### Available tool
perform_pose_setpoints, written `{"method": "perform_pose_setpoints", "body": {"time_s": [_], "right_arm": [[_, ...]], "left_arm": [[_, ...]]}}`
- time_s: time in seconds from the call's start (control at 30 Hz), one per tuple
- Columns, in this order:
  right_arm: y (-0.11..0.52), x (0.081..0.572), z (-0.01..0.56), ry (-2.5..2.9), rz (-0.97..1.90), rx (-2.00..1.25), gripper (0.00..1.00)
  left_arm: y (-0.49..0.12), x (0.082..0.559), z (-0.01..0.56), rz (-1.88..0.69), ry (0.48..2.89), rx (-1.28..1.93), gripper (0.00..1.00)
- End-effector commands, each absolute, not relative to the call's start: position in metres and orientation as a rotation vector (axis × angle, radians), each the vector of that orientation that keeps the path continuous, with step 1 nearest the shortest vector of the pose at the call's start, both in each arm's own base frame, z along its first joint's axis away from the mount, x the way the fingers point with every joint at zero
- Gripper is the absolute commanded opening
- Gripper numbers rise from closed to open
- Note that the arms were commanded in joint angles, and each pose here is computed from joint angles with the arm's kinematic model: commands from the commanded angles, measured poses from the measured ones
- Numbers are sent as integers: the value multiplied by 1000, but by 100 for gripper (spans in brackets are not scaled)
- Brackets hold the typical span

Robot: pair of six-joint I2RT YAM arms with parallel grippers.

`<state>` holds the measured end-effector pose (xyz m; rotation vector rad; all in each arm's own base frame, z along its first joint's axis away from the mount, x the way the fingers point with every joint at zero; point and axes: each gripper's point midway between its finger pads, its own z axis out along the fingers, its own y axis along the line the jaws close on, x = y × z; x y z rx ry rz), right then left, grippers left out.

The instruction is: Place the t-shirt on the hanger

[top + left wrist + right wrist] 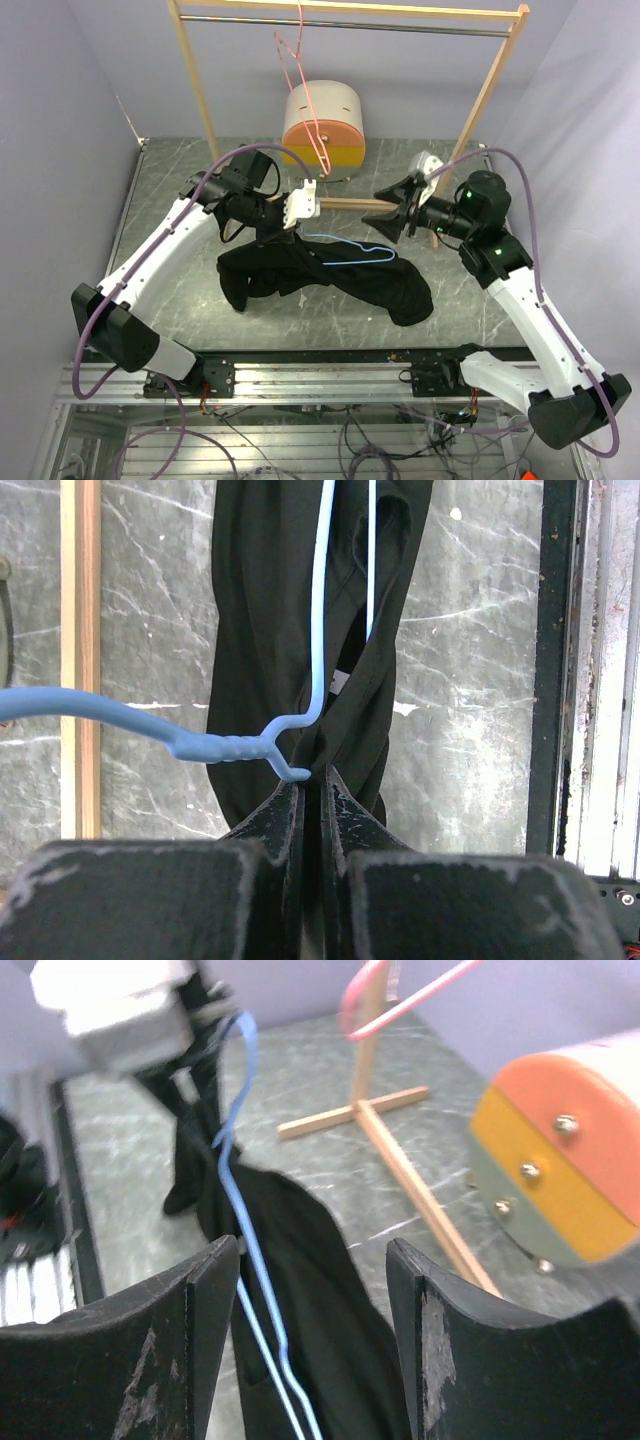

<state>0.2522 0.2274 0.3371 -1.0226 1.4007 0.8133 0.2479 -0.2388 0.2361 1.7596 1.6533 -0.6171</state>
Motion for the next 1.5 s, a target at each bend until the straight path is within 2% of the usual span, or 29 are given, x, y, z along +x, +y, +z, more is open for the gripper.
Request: {"method": "perform_pose_setpoints", "body": {"time_s": [0.0,0.1,0.27,0.63,0.93,1.23,1.47], "right_arm": [[187,304,358,1632,651,-554,58],[145,333,310,1939,510,-292,50],[122,335,237,2274,591,-43,45],[122,283,216,2309,684,361,47],[189,244,176,2441,641,297,48],[224,246,135,2490,399,146,47],[235,252,124,2487,308,90,46]], "left_arm": [[-241,253,236,-600,1683,1751,7],[-243,254,239,-605,1669,1742,7],[-243,254,237,-606,1681,1730,7],[-256,289,240,-572,1814,1481,7],[-265,303,237,-596,1858,1417,7],[-268,300,236,-625,1854,1422,7],[-268,297,235,-633,1856,1416,7]]}}
